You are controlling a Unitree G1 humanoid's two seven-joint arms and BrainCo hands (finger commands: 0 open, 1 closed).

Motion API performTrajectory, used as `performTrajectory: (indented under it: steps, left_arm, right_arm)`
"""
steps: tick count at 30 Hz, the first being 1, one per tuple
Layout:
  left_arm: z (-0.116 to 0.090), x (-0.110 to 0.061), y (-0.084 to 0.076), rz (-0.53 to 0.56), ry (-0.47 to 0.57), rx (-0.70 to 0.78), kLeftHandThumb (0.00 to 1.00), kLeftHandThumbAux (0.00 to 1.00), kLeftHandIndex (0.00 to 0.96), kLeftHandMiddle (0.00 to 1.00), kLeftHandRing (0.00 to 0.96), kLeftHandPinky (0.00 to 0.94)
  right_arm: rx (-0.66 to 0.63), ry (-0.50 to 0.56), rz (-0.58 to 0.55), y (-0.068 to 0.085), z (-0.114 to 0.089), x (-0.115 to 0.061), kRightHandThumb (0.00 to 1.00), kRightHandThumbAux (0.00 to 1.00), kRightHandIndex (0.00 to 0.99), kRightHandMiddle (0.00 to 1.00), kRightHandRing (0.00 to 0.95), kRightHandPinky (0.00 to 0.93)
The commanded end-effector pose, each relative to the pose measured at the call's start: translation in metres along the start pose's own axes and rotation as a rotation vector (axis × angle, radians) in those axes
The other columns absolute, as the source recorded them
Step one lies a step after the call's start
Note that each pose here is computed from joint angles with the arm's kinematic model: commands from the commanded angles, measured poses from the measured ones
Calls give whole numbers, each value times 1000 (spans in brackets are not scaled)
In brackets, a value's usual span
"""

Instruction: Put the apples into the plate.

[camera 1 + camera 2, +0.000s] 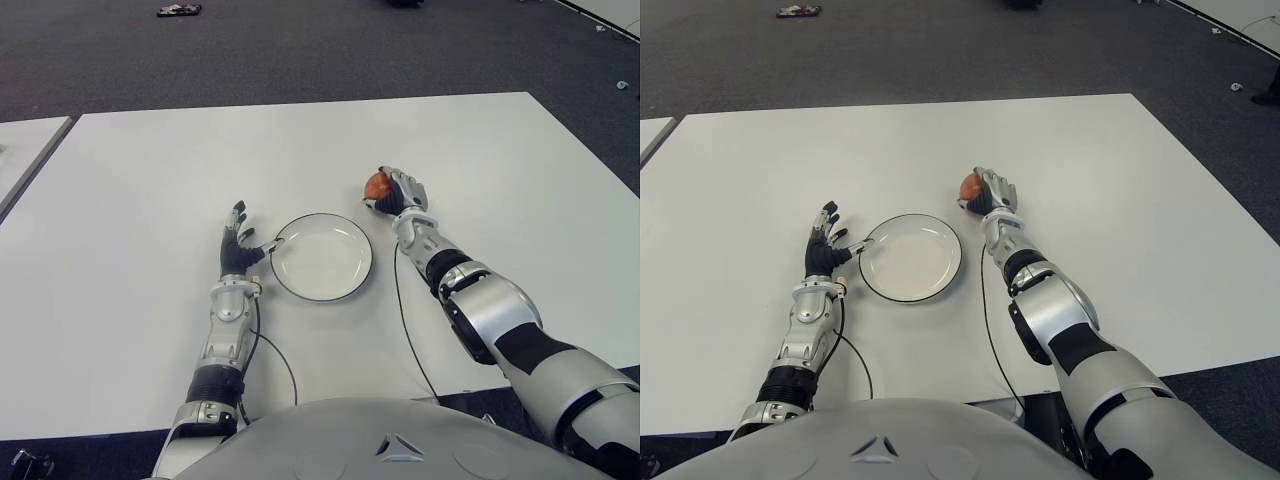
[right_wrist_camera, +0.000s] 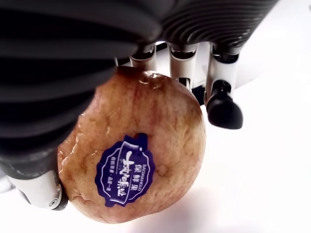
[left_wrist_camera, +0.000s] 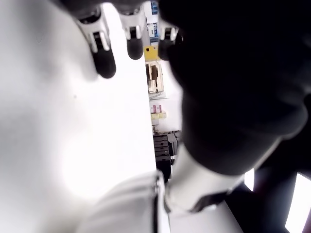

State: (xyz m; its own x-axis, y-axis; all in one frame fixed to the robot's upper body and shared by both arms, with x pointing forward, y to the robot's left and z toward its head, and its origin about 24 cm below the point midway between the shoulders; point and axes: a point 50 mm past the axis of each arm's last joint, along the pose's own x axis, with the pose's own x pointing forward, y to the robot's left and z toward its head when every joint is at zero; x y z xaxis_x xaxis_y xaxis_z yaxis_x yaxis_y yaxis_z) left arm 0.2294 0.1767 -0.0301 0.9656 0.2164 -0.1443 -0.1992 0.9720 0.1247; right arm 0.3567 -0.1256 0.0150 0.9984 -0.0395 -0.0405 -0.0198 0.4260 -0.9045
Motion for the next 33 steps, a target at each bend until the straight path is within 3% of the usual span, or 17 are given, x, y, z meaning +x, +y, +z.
performTrajectory:
  steps: [1,11,25,33]
  left_arm:
    - [-10,-2,-3,-19,52,8,0,290,0,0,0,33]
    - [-11,-1,-3,-23,41,12,0,291,0,0,0,32]
    - [-10,-1,-5,-21,44,9,0,295,0,0,0,32]
    - [-9,0,-6,-18,42,4,0,292,0,0,0,34]
  right_arm:
    - [66,-74,-121,-26,21,14,950,662,372,490,534,815]
    - [187,-266,-314,-57,46,21,952,661,375,497,526,840]
    - [178,-367,-325,-70,65,25,952,661,376,497,524,815]
    - [125,-527,-331,-80,86,24,952,660,377,498,523,798]
